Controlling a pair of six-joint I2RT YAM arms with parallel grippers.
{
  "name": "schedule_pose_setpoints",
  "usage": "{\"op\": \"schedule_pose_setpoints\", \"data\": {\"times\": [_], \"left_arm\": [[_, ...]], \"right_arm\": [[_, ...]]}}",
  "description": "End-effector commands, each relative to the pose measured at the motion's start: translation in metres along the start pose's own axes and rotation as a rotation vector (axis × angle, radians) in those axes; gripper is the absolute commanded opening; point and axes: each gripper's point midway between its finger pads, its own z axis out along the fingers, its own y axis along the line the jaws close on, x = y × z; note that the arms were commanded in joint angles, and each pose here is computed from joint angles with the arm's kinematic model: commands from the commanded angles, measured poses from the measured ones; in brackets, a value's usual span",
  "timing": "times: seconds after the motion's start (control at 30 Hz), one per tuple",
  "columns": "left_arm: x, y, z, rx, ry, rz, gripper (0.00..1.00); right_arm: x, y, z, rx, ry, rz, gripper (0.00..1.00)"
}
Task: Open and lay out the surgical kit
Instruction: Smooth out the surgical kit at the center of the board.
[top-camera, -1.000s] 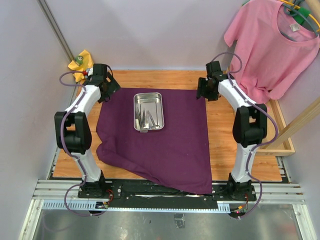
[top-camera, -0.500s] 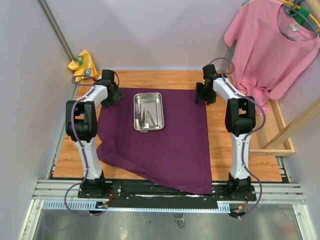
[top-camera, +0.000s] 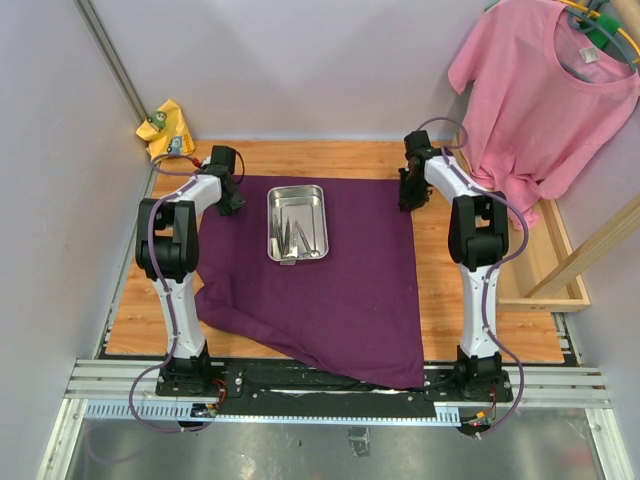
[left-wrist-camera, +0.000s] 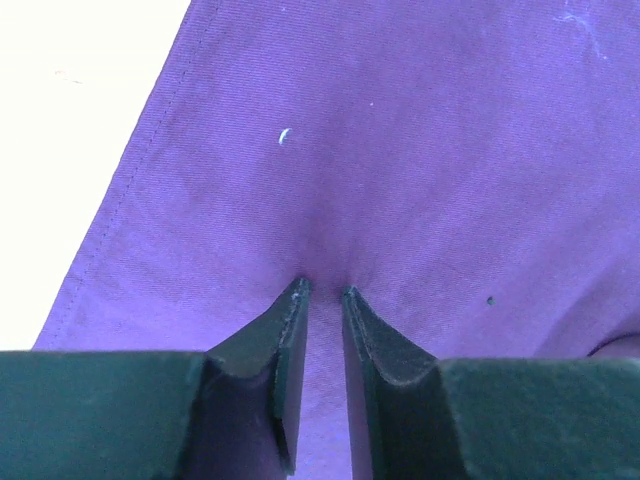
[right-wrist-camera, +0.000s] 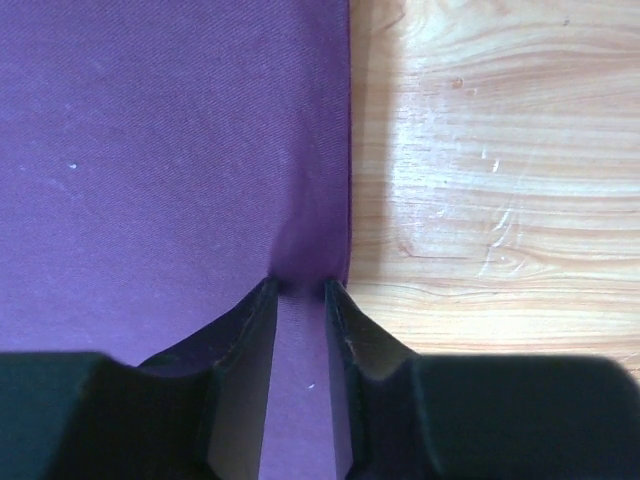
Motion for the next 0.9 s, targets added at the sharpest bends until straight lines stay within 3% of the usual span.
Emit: {"op": "schedule_pose_setpoints", "data": {"times": [0.0,0.03,0.07,0.13,0.17,0.5,0.87], "left_arm": [[0.013,-0.001,0.009,0.015,0.018,0.015,0.17],[0.012,-0.002,0.010,0.012,0.019,0.018,0.04],[0.011,-0.002,0.010,0.013,0.021,0.018,0.00],[0.013,-0.006,0.009,0.038,0.026,0.012,0.00],[0.014,-0.008,0.010,0.050,0.023,0.011,0.00],[0.008,-0.026,0.026,0.099,0.018,0.000,0.00],[-0.026,-0.054,0.045,0.129,-0.015,0.003,0.00]], "right_arm": [[0.029,-0.004,0.027,0.029,0.113,-0.025,0.21],[0.028,-0.003,0.027,0.022,0.111,-0.027,0.17],[0.026,-0.002,0.027,0.018,0.108,-0.027,0.13],[0.025,0.001,0.026,0.002,0.104,-0.032,0.02],[0.024,0.001,0.026,0.000,0.099,-0.032,0.01],[-0.002,-0.010,0.031,-0.021,0.041,0.015,0.01],[-0.058,-0.034,0.038,-0.043,-0.059,0.145,0.01]]}}
